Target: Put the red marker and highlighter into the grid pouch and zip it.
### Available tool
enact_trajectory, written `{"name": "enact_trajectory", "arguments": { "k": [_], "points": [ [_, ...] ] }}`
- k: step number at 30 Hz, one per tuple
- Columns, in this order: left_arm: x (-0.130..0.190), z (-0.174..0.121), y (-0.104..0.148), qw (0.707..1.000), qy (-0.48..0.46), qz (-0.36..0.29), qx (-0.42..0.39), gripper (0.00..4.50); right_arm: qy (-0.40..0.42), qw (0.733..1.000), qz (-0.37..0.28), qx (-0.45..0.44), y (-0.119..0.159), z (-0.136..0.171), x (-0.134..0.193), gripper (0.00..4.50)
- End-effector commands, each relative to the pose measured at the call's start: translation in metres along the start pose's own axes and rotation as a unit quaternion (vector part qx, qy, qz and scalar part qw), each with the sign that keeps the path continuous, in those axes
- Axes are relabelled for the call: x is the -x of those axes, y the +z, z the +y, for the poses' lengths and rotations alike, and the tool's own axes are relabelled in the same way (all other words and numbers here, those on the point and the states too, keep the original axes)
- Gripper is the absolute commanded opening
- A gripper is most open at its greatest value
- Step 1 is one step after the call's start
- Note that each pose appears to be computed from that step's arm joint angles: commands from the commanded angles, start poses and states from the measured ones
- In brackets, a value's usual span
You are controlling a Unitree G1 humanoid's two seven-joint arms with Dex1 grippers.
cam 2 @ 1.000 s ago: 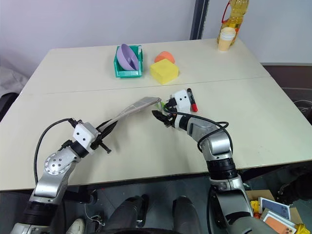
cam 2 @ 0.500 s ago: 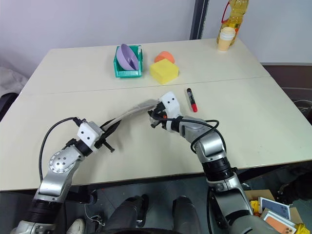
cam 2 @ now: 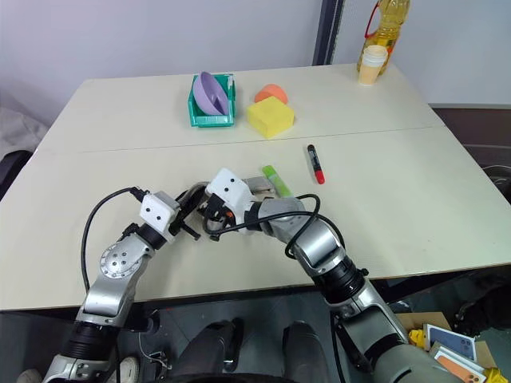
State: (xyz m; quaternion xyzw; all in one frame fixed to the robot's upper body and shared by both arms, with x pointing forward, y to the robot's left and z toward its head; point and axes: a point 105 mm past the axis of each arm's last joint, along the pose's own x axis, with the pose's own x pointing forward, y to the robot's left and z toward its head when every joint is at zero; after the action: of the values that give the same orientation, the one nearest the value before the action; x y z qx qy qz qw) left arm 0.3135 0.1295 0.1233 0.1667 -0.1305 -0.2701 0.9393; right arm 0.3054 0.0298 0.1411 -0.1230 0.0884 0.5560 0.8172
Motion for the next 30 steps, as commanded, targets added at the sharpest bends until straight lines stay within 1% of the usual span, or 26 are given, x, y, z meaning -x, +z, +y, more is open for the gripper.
{"name": "enact_trajectory", "arguments": {
  "k": [1, 2, 6, 8, 11, 17, 25, 30],
  "points": [
    [-0.001, -0.011, 0.015, 0.999, -0.029, -0.027, -0.012, 0.00, 0.024, 0.998, -0.042, 0.035, 0.030, 0.015, -0.003, 0.01],
    [0.001, -0.010, 0.016, 0.999, -0.026, -0.027, -0.010, 0.00, 0.016, 0.998, -0.040, 0.034, 0.030, 0.013, -0.002, 0.01],
    [0.018, 0.002, 0.015, 1.000, -0.006, -0.016, -0.006, 0.00, -0.066, 0.997, -0.023, 0.015, 0.022, -0.021, 0.013, 0.01],
    [0.022, 0.003, 0.015, 1.000, -0.004, -0.011, -0.007, 0.00, -0.080, 0.997, -0.018, 0.005, 0.019, -0.028, 0.018, 0.01],
    [0.022, -0.003, 0.015, 1.000, -0.011, -0.010, -0.007, 0.00, -0.085, 0.996, -0.014, -0.002, 0.017, -0.029, 0.020, 0.01],
    [0.009, -0.019, 0.016, 1.000, -0.022, -0.016, -0.003, 0.00, -0.057, 0.998, -0.014, 0.003, 0.022, -0.016, 0.013, 0.01],
    [-0.004, -0.027, 0.014, 1.000, -0.008, -0.017, -0.001, 0.00, 0.002, 0.999, -0.008, 0.035, 0.030, 0.010, 0.006, 0.01],
    [-0.011, -0.030, 0.012, 1.000, 0.002, -0.018, 0.002, 0.00, 0.032, 0.998, 0.002, 0.061, 0.031, 0.023, 0.006, 0.01]
  ]
}}
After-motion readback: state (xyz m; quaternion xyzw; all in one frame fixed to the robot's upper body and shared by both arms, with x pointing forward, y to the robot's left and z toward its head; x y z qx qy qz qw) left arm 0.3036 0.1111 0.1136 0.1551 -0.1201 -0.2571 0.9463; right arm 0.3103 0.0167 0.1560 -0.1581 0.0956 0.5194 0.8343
